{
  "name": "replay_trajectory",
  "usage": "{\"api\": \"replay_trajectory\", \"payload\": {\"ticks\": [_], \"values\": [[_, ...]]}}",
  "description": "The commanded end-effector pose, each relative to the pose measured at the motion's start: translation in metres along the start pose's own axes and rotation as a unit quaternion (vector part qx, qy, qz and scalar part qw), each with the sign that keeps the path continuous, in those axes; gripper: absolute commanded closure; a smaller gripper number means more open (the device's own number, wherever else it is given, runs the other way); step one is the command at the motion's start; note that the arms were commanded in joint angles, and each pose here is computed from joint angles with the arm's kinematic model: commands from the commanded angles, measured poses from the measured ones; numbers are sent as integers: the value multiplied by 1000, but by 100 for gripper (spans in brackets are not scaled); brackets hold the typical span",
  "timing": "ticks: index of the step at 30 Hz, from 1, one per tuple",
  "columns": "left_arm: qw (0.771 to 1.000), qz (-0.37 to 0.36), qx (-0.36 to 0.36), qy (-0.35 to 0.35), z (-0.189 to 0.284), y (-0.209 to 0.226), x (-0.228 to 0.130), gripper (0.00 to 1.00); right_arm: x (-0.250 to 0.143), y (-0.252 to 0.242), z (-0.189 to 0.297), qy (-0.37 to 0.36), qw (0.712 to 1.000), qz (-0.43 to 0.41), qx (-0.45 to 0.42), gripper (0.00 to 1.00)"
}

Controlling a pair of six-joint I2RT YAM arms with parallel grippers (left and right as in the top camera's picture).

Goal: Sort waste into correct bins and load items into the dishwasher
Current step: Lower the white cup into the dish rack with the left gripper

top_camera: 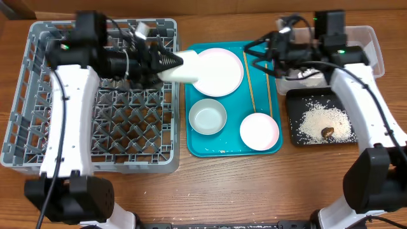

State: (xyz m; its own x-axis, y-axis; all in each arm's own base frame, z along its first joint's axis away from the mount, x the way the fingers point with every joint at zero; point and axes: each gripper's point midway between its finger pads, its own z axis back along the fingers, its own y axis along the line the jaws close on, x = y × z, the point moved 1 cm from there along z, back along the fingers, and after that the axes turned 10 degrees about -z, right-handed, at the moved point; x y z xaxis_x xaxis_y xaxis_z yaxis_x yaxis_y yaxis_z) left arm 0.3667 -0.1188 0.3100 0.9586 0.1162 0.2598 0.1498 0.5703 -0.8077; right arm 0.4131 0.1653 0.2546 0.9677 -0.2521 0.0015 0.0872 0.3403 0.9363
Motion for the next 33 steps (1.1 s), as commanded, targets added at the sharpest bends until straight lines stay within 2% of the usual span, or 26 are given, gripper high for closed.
{"api": "replay_trajectory", "payload": {"ticks": [1,4,6,11,15,28,33], "values": [[976,-59,198,-65,47,-1,12,60,7,-18,9,-26,998,26,-48,17],[949,-62,300,-69,75,-7,-5,60,4,-36,14,-31,995,14,-90,13],[939,-68,330,-64,80,-12,-14,60,2,-46,16,-33,993,5,-117,12],[928,-97,358,-44,63,-23,-30,59,-4,-64,20,-35,985,-18,-165,9],[915,-96,391,-5,45,-10,-46,59,-10,-72,23,-28,982,-24,-184,9],[892,11,436,118,27,56,-128,57,-13,-82,27,-29,976,-35,-215,9],[862,50,474,173,23,91,-154,55,-14,-85,28,-30,974,-37,-223,9]]}}
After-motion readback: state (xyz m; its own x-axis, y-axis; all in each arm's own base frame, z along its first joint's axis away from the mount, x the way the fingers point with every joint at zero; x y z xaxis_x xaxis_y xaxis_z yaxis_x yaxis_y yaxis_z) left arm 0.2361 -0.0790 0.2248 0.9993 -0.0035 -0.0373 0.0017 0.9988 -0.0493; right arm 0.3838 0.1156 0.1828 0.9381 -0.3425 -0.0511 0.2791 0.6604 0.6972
